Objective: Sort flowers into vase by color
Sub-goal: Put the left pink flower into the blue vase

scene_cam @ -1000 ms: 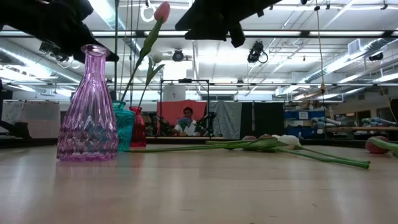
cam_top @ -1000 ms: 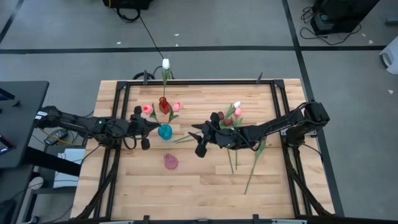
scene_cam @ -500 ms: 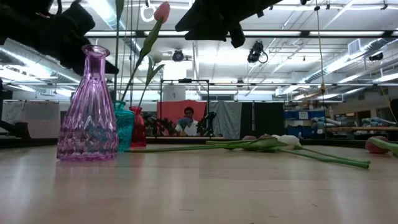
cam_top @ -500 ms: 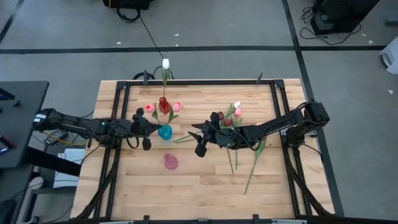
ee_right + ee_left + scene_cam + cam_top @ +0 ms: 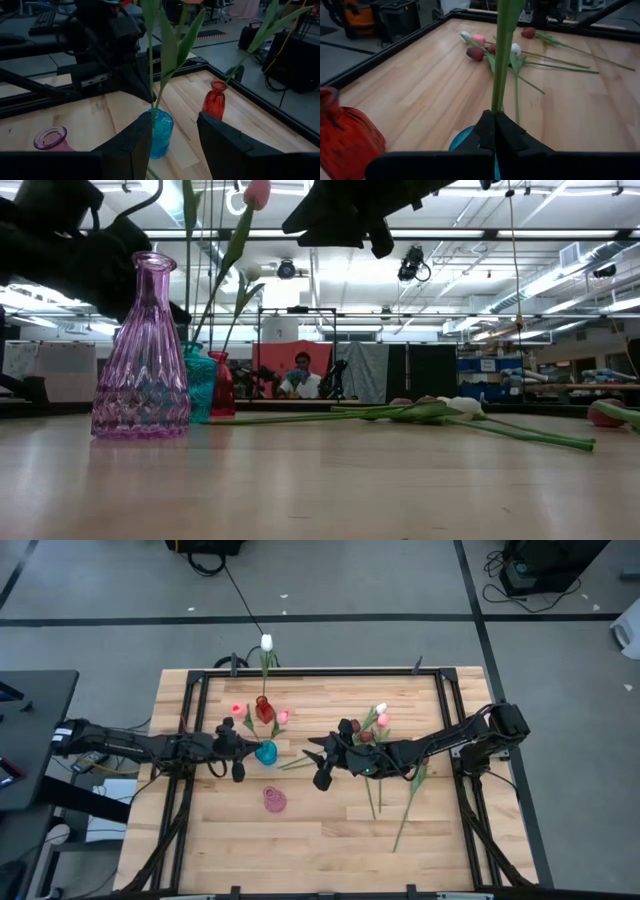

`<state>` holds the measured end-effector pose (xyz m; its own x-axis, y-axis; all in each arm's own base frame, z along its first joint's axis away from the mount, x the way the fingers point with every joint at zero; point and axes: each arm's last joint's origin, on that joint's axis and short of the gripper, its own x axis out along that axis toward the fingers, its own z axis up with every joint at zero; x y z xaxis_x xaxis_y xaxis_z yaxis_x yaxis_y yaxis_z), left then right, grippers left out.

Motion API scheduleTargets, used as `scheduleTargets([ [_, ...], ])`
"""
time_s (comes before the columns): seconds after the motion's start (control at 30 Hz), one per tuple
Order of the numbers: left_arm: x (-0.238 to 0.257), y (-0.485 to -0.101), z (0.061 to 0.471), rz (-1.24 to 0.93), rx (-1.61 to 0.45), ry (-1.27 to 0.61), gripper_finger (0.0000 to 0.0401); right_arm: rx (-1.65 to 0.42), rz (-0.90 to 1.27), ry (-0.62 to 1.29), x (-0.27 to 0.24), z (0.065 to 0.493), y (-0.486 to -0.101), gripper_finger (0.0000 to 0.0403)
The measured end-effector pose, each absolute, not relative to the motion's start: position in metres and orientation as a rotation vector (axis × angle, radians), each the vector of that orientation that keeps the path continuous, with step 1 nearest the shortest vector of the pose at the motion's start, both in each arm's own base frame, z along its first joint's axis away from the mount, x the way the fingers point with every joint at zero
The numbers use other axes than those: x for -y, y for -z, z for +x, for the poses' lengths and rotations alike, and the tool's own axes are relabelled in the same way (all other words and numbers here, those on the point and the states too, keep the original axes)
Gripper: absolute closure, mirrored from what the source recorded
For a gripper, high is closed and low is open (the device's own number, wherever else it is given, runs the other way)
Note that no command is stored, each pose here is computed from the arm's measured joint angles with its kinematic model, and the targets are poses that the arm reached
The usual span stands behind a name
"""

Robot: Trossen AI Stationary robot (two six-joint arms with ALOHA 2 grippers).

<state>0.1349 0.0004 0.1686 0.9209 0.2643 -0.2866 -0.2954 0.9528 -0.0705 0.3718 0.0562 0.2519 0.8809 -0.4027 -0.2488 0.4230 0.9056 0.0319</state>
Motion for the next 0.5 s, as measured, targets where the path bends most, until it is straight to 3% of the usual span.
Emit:
scheduleTargets([
  [0.5,0.001,-0.157,0.142,-0.099,-0.373,-0.230,0.0399,-0.227,0.098,0.431,-0.057,0.374,-0.251,0.0233],
])
